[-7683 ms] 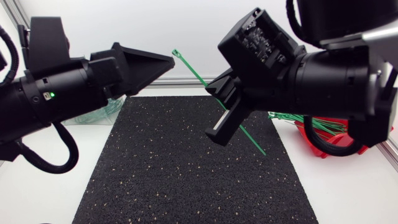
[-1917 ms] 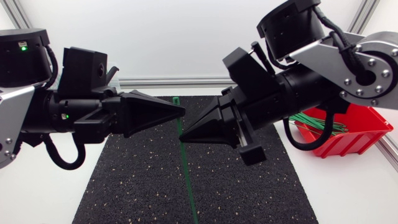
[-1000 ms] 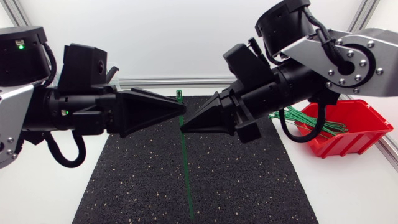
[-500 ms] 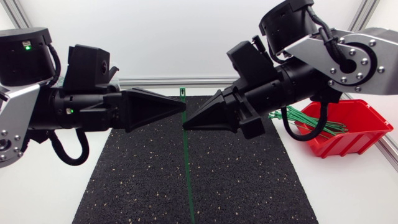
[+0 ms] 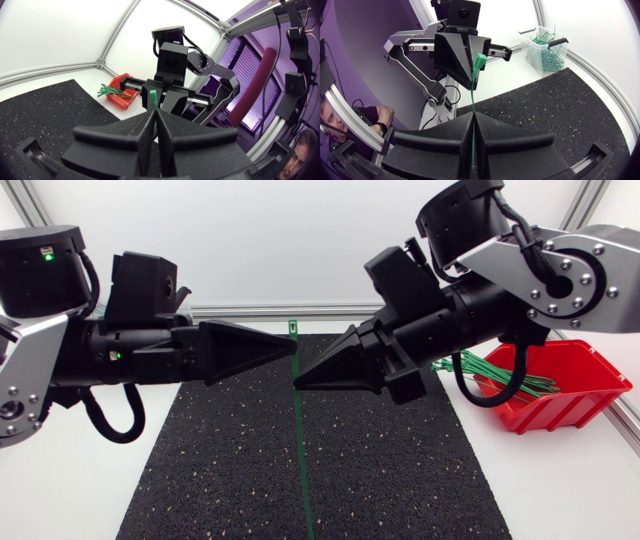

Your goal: Take a green cable tie from the red box, thread the tail through the head to close it, then place it in the transparent bin on the left.

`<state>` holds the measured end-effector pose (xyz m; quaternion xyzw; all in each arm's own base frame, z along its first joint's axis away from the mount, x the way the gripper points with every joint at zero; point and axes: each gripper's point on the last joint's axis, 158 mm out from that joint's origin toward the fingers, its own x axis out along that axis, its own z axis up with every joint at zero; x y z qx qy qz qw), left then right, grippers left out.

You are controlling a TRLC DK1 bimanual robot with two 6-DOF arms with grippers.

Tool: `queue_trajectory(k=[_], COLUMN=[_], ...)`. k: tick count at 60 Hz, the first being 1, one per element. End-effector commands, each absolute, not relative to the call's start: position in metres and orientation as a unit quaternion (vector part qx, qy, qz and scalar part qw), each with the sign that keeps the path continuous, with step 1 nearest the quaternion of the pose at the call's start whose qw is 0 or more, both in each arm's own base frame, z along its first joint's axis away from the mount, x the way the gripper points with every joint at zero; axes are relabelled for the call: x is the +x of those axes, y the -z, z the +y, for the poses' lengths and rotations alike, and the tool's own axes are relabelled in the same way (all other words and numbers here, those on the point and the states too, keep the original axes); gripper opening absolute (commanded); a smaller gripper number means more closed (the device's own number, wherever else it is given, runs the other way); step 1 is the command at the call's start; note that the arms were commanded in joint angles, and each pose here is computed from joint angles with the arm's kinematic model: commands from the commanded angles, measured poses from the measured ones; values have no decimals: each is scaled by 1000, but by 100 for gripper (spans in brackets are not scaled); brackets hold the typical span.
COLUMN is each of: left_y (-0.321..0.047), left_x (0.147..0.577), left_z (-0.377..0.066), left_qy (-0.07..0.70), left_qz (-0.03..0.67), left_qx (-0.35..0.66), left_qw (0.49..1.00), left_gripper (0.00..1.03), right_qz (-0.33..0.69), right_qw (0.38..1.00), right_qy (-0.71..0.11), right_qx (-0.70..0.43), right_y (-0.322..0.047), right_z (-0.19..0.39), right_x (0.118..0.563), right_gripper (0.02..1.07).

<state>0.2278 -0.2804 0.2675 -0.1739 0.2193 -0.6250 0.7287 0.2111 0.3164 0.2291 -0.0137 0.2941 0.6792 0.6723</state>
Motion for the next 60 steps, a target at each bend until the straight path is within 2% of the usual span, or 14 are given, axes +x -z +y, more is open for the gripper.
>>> queue_trajectory(k=[1, 10, 22, 40, 47, 50, 60], left_y=[-256, -253, -260, -273, -279, -278, -270], left_x=[227, 233, 245, 285, 301, 310, 326], left_z=[-280, -283, -277, -244, -232, -227, -224], left_qy=[625, 617, 599, 553, 536, 526, 514], left_qz=[236, 255, 273, 298, 303, 310, 340], left_qx=[-184, -199, -232, -287, -311, -324, -347], left_qw=[721, 717, 717, 724, 724, 723, 707], left_gripper=[4, 4, 4, 4, 4, 4, 4], right_qz=[286, 281, 274, 286, 273, 258, 213], right_qw=[672, 675, 689, 717, 717, 719, 727], right_qy=[-683, -682, -669, -617, -607, -601, -562], right_qx=[-10, -17, -45, -153, -205, -234, -333], right_y=[-238, -239, -236, -187, -171, -165, -144], right_z=[318, 316, 306, 274, 267, 264, 265], right_x=[209, 208, 208, 218, 219, 223, 234], right_gripper=[8, 9, 49, 91, 95, 102, 103])
